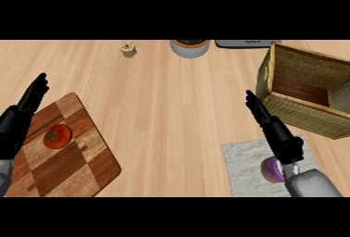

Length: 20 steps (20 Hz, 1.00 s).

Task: Pick the can from the placemat and place it in the basket

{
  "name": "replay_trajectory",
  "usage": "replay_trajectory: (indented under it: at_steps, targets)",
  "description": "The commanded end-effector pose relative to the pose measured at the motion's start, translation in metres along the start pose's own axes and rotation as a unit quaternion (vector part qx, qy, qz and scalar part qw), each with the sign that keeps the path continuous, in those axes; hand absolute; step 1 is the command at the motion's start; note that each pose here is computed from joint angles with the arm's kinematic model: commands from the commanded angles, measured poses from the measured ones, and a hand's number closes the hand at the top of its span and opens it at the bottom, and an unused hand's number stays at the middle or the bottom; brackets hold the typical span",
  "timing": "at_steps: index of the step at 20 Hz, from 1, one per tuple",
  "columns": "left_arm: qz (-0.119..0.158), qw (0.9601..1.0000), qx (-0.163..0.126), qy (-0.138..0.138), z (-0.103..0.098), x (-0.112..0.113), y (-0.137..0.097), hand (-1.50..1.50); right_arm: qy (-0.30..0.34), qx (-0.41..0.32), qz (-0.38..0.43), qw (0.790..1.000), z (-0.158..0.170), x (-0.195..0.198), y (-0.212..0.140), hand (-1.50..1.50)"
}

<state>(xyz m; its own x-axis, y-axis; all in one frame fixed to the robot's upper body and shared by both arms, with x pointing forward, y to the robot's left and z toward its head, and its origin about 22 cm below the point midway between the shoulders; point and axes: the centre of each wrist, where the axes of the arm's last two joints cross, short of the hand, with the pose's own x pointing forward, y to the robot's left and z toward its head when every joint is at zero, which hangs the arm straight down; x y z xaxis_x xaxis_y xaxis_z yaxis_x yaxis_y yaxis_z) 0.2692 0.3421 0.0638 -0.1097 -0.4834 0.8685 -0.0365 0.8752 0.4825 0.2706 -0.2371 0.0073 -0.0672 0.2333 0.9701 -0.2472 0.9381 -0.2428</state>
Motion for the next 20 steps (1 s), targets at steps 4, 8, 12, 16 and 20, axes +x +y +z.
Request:
replay_trajectory:
  at_steps: [4, 8, 12, 16, 20]
  targets:
    - [0.084, 0.9947, 0.014, 0.059, -0.007, -0.005, -0.020, 0.00, -0.183, 0.175, -0.128, 0.959, -0.043, 0.063, -0.016, 1.50]
    - [0.140, 0.9837, -0.009, 0.112, -0.001, -0.015, -0.041, 0.00, -0.307, 0.379, -0.022, 0.872, -0.043, 0.114, -0.005, 1.50]
    - [0.160, 0.9744, 0.020, 0.157, -0.007, -0.017, -0.035, 0.00, -0.387, 0.433, -0.023, 0.813, 0.000, 0.094, 0.006, -1.50]
    - [0.163, 0.9730, 0.016, 0.162, -0.003, -0.022, -0.042, 0.00, -0.406, 0.392, 0.008, 0.825, 0.050, 0.076, -0.013, -1.50]
    - [0.161, 0.9748, 0.007, 0.154, -0.005, -0.016, -0.036, 0.00, -0.344, 0.400, 0.076, 0.846, 0.066, 0.138, -0.023, -1.50]
